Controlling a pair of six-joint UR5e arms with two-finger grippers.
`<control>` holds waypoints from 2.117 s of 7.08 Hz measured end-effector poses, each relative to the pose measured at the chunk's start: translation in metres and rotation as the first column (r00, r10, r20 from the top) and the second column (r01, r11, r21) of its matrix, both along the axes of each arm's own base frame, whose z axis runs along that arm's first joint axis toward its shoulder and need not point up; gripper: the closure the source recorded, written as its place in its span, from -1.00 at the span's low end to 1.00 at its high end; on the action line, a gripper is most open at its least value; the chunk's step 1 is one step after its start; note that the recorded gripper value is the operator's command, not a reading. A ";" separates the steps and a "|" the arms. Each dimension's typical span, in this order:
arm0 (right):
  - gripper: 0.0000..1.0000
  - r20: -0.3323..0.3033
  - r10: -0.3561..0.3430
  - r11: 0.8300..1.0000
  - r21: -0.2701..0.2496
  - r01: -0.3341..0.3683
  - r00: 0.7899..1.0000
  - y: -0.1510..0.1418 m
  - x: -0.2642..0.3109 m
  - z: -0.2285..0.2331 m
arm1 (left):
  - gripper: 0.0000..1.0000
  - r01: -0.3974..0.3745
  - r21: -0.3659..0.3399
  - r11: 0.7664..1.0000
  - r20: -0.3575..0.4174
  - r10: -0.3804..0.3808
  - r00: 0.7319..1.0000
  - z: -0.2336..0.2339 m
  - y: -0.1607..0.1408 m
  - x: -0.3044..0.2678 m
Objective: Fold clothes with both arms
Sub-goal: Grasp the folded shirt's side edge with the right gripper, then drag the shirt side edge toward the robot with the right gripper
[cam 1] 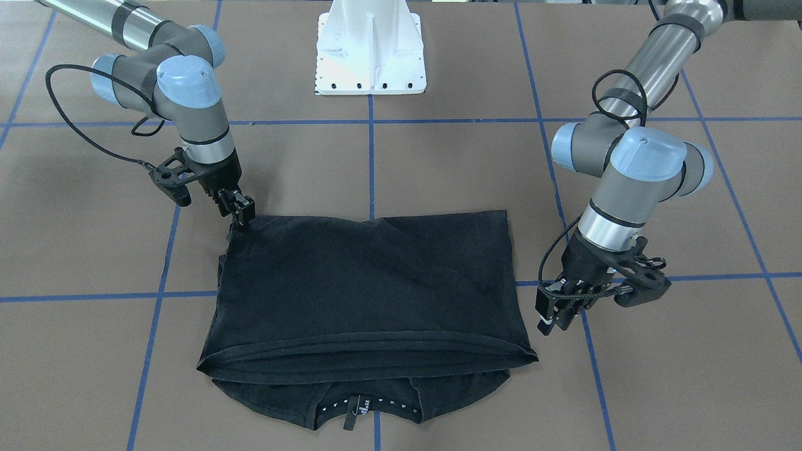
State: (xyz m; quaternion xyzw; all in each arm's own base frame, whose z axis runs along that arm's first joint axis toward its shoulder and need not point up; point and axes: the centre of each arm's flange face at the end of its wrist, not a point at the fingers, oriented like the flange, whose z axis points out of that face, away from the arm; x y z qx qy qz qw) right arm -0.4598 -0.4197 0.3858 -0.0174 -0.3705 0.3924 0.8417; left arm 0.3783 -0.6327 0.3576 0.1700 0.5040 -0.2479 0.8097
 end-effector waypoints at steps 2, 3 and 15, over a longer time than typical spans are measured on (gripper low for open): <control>1.00 0.000 0.002 1.000 -0.003 -0.002 1.000 0.000 -0.001 0.000 | 0.06 0.001 0.002 1.000 -0.002 -0.001 1.000 0.000 0.003 -0.003; 1.00 0.000 0.003 1.000 -0.004 -0.003 1.000 -0.001 -0.001 0.000 | 0.06 0.001 0.003 1.000 -0.004 -0.001 1.000 0.000 0.004 -0.004; 1.00 0.236 -0.278 0.933 -0.163 0.320 0.931 0.164 0.058 -0.050 | 0.08 -0.098 -0.032 0.995 -0.202 0.089 0.975 -0.067 0.051 -0.023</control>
